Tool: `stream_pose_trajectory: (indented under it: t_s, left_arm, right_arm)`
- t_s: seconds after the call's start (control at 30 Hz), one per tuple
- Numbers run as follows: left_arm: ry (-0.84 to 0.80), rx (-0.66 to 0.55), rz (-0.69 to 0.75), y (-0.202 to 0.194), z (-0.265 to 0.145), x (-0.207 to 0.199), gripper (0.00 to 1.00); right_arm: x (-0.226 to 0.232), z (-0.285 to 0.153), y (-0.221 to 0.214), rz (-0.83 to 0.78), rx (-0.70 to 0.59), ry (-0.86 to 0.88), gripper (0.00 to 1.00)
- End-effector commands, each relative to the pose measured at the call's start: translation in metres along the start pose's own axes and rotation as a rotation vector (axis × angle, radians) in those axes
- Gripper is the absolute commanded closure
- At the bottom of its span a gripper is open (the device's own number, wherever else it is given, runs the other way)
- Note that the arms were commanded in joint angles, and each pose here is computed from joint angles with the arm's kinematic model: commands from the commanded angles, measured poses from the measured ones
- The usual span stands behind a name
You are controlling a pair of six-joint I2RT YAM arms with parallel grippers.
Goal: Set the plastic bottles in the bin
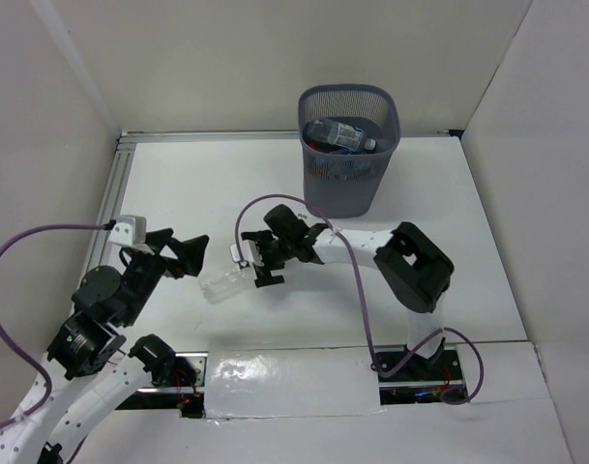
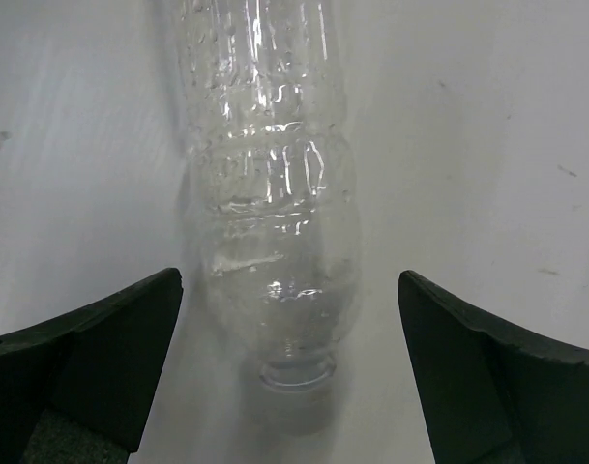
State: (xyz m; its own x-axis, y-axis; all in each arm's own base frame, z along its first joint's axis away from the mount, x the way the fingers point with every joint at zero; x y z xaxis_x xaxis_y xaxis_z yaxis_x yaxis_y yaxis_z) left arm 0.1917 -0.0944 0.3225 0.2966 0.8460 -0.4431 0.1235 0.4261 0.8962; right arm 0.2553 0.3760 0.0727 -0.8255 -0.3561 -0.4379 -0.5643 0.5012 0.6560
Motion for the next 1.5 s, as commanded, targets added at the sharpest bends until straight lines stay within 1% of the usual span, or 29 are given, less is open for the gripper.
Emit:
stream_pose_trajectory:
  t_s: [0.0,0.03,0.07,0.1,0.17,0.2,0.33,0.37,0.4,0.5,0.53,0.57,0.63,0.67,0.77,0.83,0.87,0.93,0.97,1.03,1.1,1.17,1.2,1.23,1.3,1.33,1.37,1.43,1.47]
  left_arm:
    - [0.069,0.012,-0.041,-0.004,-0.020,0.016,0.00]
    - [0.057,0.009,-0.044,-0.003,-0.022,0.014,0.00]
    - [0.062,0.019,-0.040,-0.005,-0.022,0.015,0.00]
    - [0.055,0.034,-0.037,-0.008,-0.020,0.014,0.00]
    - [0.052,0.049,-0.034,-0.011,-0.018,0.013,0.00]
    - [0.055,0.056,-0.032,-0.014,-0.015,0.014,0.00]
    - [0.026,0.040,-0.021,-0.013,-0.011,0.010,0.00]
    - [0.011,0.034,-0.012,-0.013,-0.010,0.008,0.00]
    - [-0.013,0.033,-0.015,-0.013,-0.009,0.003,0.00]
    - [-0.097,-0.019,-0.008,-0.001,-0.012,-0.010,0.00]
    - [-0.147,-0.032,-0.005,0.004,-0.015,-0.017,0.00]
    - [-0.183,-0.069,-0.014,0.012,-0.021,-0.023,0.00]
    - [-0.230,-0.114,-0.024,0.023,-0.026,-0.031,0.00]
    - [-0.242,-0.140,-0.029,0.032,-0.029,-0.034,0.00]
    - [-0.276,-0.211,-0.045,0.058,-0.037,-0.044,0.00]
    - [-0.293,-0.249,-0.053,0.071,-0.043,-0.049,0.00]
    - [-0.302,-0.272,-0.047,0.081,-0.048,-0.052,0.00]
    - [-0.323,-0.265,-0.033,0.086,-0.043,-0.060,0.00]
    - [-0.322,-0.262,-0.033,0.090,-0.043,-0.062,0.00]
    - [-0.321,-0.227,-0.015,0.083,-0.036,-0.063,0.00]
    - [-0.327,-0.161,-0.011,0.062,-0.024,-0.063,0.00]
    - [-0.333,-0.112,-0.013,0.046,-0.014,-0.062,0.00]
    - [-0.320,-0.058,-0.030,0.029,-0.005,-0.060,0.00]
    - [-0.323,-0.041,-0.027,0.023,0.000,-0.060,0.00]
    - [-0.333,0.005,-0.043,0.007,0.008,-0.060,0.00]
    - [-0.327,0.019,-0.051,0.001,0.012,-0.059,0.00]
    - [-0.338,0.023,-0.050,-0.002,0.013,-0.060,0.00]
    - [-0.325,0.050,-0.047,-0.013,0.021,-0.057,0.00]
    - [-0.321,0.058,-0.046,-0.016,0.023,-0.057,0.00]
  right_arm:
    - [-0.038,0.023,0.010,-0.034,0.002,-0.092,0.01]
    - [-0.033,0.028,0.017,-0.033,-0.014,-0.042,0.01]
    - [-0.026,0.032,0.017,-0.030,-0.028,0.001,0.05]
    - [-0.017,0.037,0.022,-0.073,-0.043,0.056,0.13]
    - [0.004,0.040,0.022,-0.060,-0.052,0.160,0.27]
    - [0.009,0.040,0.023,-0.079,-0.064,0.186,0.39]
    - [0.010,0.020,0.035,-0.061,-0.086,0.205,0.66]
    - [-0.001,0.012,0.042,-0.048,-0.095,0.186,0.79]
    - [-0.009,0.003,0.049,0.004,-0.108,0.169,0.82]
    - [-0.067,-0.042,0.079,0.052,-0.151,0.022,0.82]
    - [-0.088,-0.064,0.086,0.083,-0.155,-0.048,0.82]
    - [-0.112,-0.086,0.103,0.064,-0.179,-0.111,0.82]
    - [-0.139,-0.122,0.112,0.089,-0.195,-0.204,0.82]
    - [-0.155,-0.148,0.130,0.053,-0.214,-0.259,0.82]
    - [-0.180,-0.197,0.143,0.046,-0.198,-0.396,0.83]
    - [-0.195,-0.220,0.140,0.065,-0.159,-0.510,0.83]
    - [-0.202,-0.241,0.137,0.071,-0.144,-0.576,0.83]
    - [-0.219,-0.272,0.133,0.102,-0.121,-0.707,0.83]
    - [-0.228,-0.293,0.122,0.124,-0.098,-0.778,0.83]
    - [-0.240,-0.325,0.113,0.136,-0.059,-0.886,0.83]
    - [-0.244,-0.351,0.084,0.177,-0.004,-0.951,0.83]
    - [-0.243,-0.364,0.058,0.255,0.043,-0.970,0.80]
    - [-0.242,-0.376,0.030,0.303,0.077,-0.987,0.77]
    - [-0.240,-0.381,0.020,0.333,0.081,-0.975,0.70]
    - [-0.236,-0.393,-0.010,0.390,0.111,-0.981,0.61]
    - [-0.233,-0.398,-0.013,0.400,0.109,-0.974,0.53]
    - [-0.230,-0.394,-0.022,0.429,0.101,-0.948,0.33]
    - [-0.227,-0.401,-0.030,0.456,0.090,-0.939,0.05]
    - [-0.225,-0.401,-0.030,0.460,0.078,-0.922,0.00]
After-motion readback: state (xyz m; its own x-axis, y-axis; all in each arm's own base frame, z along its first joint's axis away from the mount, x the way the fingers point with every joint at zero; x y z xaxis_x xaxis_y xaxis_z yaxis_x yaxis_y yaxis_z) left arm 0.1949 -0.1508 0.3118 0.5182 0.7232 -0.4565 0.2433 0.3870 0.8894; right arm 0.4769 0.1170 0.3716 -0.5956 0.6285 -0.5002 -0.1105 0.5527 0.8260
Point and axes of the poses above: each gripper's point midway between its finger pads, its own z axis out along the fingers, its own x axis along the line the jaws close on, y = z × x, the point moved 2 cm from there along -z, back along the fingers, and after that the axes turned 9 degrees about -z, right-handed, at the moved point
